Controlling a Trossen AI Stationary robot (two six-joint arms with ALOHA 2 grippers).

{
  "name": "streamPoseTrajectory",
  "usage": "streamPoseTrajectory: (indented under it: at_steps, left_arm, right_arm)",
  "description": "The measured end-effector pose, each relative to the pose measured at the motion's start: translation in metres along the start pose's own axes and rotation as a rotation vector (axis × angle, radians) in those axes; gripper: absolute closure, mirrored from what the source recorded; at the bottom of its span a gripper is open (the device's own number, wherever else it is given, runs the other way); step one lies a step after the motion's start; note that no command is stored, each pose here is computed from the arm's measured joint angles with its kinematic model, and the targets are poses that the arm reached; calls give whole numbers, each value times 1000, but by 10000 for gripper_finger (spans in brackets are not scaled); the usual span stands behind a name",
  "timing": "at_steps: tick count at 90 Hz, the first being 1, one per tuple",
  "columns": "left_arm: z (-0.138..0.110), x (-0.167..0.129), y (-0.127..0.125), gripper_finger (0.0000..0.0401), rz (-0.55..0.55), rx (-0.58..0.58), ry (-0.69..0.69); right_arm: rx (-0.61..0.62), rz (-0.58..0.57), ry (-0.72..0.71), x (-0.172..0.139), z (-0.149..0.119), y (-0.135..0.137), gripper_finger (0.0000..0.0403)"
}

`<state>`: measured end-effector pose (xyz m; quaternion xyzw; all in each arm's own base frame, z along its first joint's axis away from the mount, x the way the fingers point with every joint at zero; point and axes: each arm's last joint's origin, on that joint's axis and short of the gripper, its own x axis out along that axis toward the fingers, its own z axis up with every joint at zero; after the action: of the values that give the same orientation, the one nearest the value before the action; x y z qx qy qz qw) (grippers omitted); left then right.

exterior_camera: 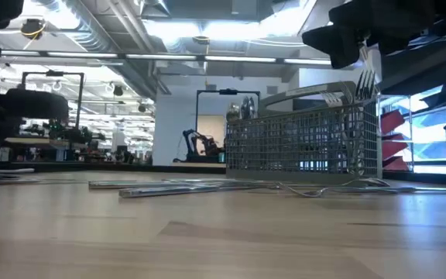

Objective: Sort silverware
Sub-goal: Put the silver spoon into the gray silverware organizer

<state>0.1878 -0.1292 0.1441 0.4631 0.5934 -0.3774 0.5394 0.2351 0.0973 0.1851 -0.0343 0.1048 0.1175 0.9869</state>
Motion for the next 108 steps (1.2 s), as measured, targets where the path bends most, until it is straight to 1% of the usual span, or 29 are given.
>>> streamPoseTrajectory:
  at_steps: [7, 14, 21, 25, 30, 46, 64, 71, 78, 87, 108]
  left_arm:
    - [-1, 0, 1, 292, -24, -37, -12]
    - [-3, 1, 3, 335, -47, -86, -25]
    - [-3, 1, 4, 378, -49, -106, -32]
    - [-3, 0, 4, 390, -48, -119, -34]
    - [0, -3, 7, 392, -14, -158, -43]
    - [9, -21, 25, 395, 169, -312, -57]
    - [7, -41, 46, 398, 355, -585, -56]
    - [6, -45, 55, 398, 453, -706, -73]
    - [8, -48, 64, 399, 528, -816, -152]
    - [13, -53, 77, 399, 609, -905, -284]
    - [16, -70, 107, 399, 749, -1040, -569]
  right_arm:
    - [0, 0, 0, 0, 0, 0, 183]
    - [0, 0, -1, 0, 0, 0, 183]
    - [1, 0, -4, 0, 0, 0, 183]
    - [1, 0, -5, 0, 0, 0, 183]
    - [1, 0, -5, 0, 1, 0, 183]
    - [1, -19, -41, 0, 4, -1, 183]
    - [-54, -21, -123, 4, 22, 0, 183]
    - [-76, -23, -140, 5, 28, 0, 183]
    - [-85, -25, -145, 6, 30, 0, 183]
    - [-100, -26, -148, 6, 31, 0, 183]
    - [-109, -26, -141, 6, 31, 0, 183]
